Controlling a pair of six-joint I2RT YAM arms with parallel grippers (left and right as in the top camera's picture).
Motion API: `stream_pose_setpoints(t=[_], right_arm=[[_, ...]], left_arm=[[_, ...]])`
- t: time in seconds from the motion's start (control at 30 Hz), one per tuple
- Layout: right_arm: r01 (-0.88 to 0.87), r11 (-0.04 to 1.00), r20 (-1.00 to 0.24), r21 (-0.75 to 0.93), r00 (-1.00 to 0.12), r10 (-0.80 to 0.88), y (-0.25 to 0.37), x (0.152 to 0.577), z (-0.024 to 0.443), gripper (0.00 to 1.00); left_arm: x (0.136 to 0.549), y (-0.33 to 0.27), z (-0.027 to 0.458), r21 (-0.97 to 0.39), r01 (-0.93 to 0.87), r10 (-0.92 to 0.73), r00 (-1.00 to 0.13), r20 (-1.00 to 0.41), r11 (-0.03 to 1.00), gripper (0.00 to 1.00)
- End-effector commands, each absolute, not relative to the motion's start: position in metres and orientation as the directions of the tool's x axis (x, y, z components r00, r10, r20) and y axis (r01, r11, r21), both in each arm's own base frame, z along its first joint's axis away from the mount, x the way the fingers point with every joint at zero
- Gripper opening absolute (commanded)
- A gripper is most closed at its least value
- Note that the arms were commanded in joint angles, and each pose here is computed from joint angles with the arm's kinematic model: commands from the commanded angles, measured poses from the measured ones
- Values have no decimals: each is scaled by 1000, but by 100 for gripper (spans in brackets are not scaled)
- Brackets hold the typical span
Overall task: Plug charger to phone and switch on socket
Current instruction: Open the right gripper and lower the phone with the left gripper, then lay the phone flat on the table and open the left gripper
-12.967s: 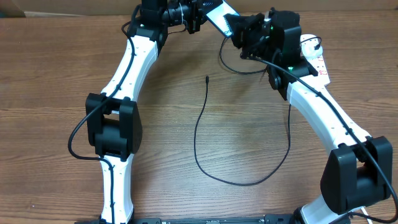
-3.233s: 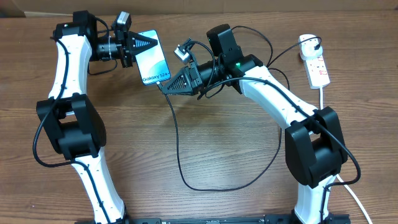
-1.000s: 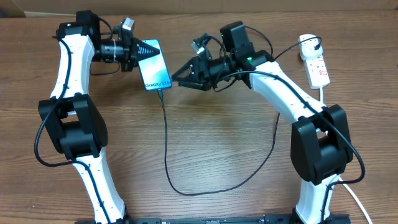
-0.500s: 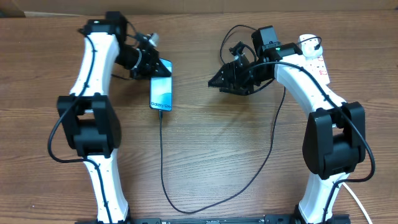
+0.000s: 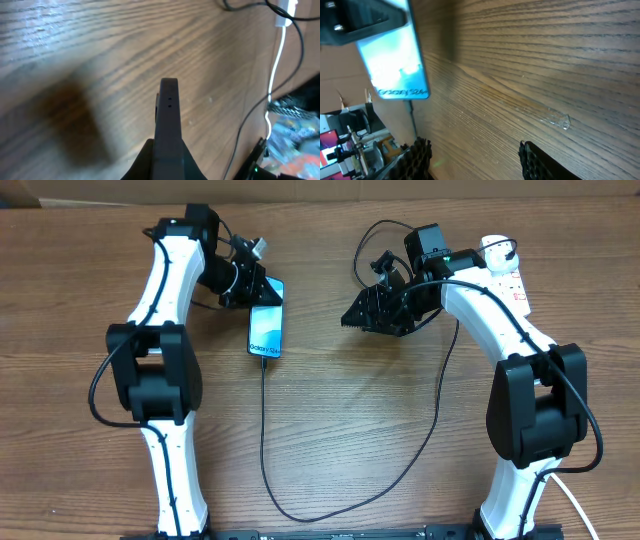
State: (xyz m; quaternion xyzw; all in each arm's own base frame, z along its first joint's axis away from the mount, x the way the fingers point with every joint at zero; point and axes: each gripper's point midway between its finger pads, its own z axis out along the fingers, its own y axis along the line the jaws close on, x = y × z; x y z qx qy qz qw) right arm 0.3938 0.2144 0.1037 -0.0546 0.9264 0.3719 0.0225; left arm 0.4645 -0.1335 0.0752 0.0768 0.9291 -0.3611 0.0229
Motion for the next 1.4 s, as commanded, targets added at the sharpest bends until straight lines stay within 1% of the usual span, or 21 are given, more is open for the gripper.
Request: stream_pose_setpoints(t=[0.0,0.13,0.27,0.53,0.83,0.93,1.13,1.37], right_arm=[[-147,719,-112,679,-989,-96,215,394,112,57],[-147,719,-112,679,-989,-96,215,394,112,57],[-145,719,-110,679,-989,-96,215,393,111,58],[-144,719,-109,679,-989,-96,215,393,111,58],[-140,720,-102,679,-990,-96,215,392,111,58],[-139,721,-101,679,-990,-96,215,392,111,57],[-140,721,-102,679,-990,-96,215,392,111,58],[-137,721,-98,679,-990,-96,214,391,111,58]], left_arm=[[472,-137,66,-698,89,70,-996,-55,711,5],[474,-137,47,-700,46,48,-999,-16,713,4],[474,-135,39,-689,41,49,-999,-8,723,4],[475,-128,32,-645,41,49,-999,-6,763,4],[474,-124,29,-622,38,47,-999,-1,782,5],[474,-123,29,-620,34,46,-999,2,784,6],[473,-122,27,-611,34,46,-999,3,791,14],[473,-117,24,-585,30,44,-999,9,811,14]])
